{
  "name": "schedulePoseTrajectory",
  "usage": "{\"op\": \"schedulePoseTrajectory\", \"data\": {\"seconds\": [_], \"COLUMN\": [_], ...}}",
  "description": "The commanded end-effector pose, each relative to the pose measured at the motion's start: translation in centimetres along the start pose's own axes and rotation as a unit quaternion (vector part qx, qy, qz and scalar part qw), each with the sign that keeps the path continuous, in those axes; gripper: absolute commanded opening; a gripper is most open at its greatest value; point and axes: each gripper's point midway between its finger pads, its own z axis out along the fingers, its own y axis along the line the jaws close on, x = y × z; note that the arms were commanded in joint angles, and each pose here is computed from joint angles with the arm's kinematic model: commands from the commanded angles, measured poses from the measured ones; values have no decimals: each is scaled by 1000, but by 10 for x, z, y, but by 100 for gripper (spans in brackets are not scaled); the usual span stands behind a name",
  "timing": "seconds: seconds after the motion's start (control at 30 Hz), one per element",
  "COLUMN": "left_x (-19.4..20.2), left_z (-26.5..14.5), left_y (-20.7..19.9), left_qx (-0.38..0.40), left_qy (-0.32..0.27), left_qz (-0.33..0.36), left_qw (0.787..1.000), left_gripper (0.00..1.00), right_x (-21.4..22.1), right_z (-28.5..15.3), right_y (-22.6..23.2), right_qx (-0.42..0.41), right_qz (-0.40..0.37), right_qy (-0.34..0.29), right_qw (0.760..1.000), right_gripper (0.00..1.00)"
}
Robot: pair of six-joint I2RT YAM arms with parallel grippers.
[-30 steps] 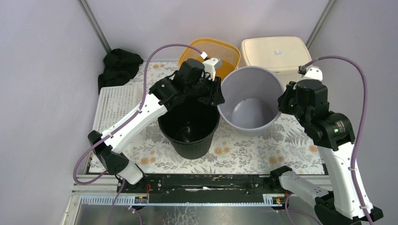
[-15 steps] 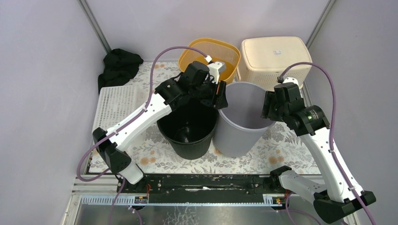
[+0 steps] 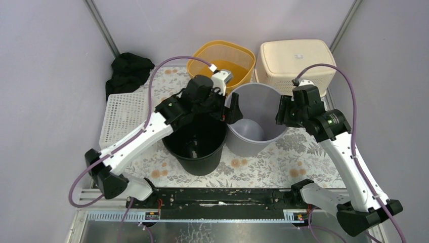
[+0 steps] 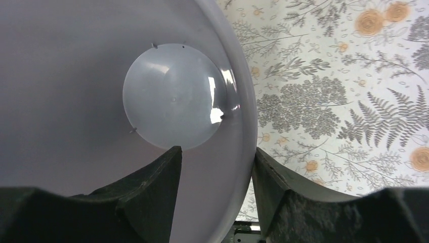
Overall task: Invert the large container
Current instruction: Place the container at the center of the board, then move the container to the center of the board.
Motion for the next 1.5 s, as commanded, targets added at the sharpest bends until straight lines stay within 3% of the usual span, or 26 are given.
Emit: {"op": "schedulePoseTrajectory", "data": {"seconds": [0.0,0.07,0.47,0.73,0.97,1.23,1.47], "left_x": [9,17,11,-13,-20,-53,-50], "left_z": [-13,-13,-13,-27,-32,-73,-116], "left_y": [0,7,35,36,26,35,12], "left_qx": [-1,-9,-76,-85,-57,-111,-69], "left_qy": [-29,-34,-72,-123,-126,-196,-210], "left_qz": [2,6,16,21,28,35,14], "left_qw": [1000,999,994,989,990,974,975], "left_gripper": [100,100,100,100,100,100,100], "right_x": [-11,-8,-17,-29,-34,-31,-44], "right_z": [4,8,16,8,2,13,53], "right_y": [29,28,30,20,10,1,17], "right_qx": [-66,-62,-51,-26,-3,22,18], "right_qz": [-1,-1,-6,-8,-9,0,8], "right_qy": [-20,-16,-14,-39,-56,-65,-71], "right_qw": [998,998,999,999,998,998,997], "right_gripper": [58,56,20,11,7,1,0]}}
